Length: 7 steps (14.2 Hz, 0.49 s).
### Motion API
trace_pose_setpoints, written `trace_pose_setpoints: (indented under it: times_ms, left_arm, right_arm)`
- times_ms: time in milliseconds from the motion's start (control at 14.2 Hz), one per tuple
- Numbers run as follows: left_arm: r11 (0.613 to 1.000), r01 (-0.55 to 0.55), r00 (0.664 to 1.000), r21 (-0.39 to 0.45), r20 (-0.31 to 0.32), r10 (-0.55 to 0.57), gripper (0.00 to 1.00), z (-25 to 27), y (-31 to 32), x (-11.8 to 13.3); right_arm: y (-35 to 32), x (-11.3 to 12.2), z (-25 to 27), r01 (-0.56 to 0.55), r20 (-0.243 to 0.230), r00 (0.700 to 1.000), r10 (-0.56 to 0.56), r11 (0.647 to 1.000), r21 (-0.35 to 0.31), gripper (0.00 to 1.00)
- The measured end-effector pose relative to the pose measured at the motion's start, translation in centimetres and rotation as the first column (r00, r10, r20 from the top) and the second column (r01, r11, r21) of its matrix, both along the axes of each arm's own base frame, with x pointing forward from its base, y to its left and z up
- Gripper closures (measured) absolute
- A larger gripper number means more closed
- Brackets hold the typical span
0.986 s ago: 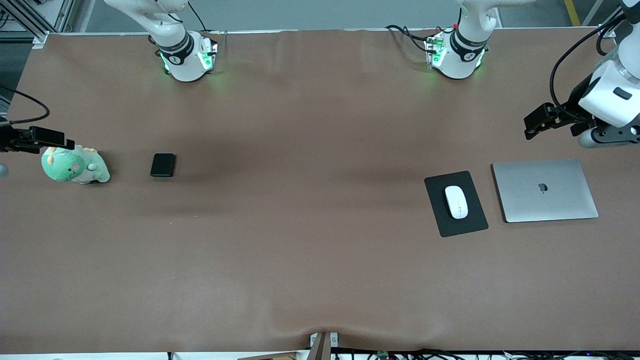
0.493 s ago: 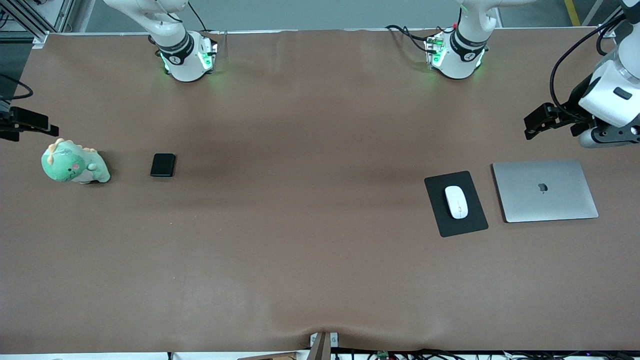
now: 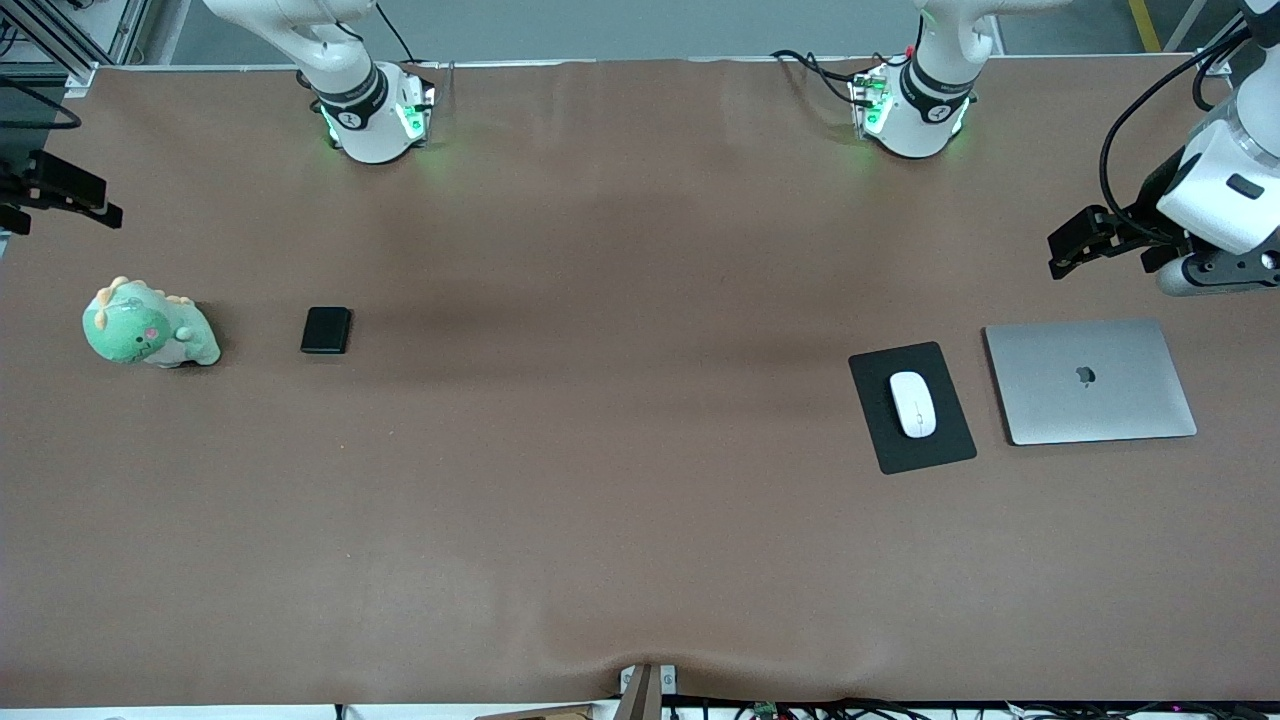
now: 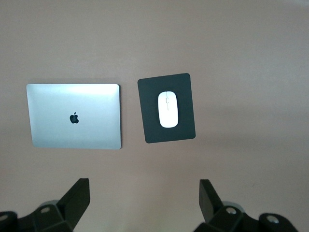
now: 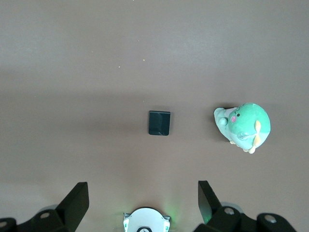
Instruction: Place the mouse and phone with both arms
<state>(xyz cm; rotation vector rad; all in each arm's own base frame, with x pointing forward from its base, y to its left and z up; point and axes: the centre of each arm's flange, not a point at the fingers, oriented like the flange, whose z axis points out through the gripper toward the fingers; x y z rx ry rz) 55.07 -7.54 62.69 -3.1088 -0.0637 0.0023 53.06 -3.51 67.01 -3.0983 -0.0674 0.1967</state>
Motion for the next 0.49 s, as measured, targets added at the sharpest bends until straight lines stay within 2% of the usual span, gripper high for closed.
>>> trace_pose_setpoints:
  times_ms: [493]
  left_arm:
    - [1.000,0.001,1.000,0.000,0.000,-0.001,0.00,0.01,-0.08,-0.01]
  right_arm:
    - [-0.21,-0.11,-0.04,0.004,0.000,1.000,-0.004,1.000,-0.016,0.00]
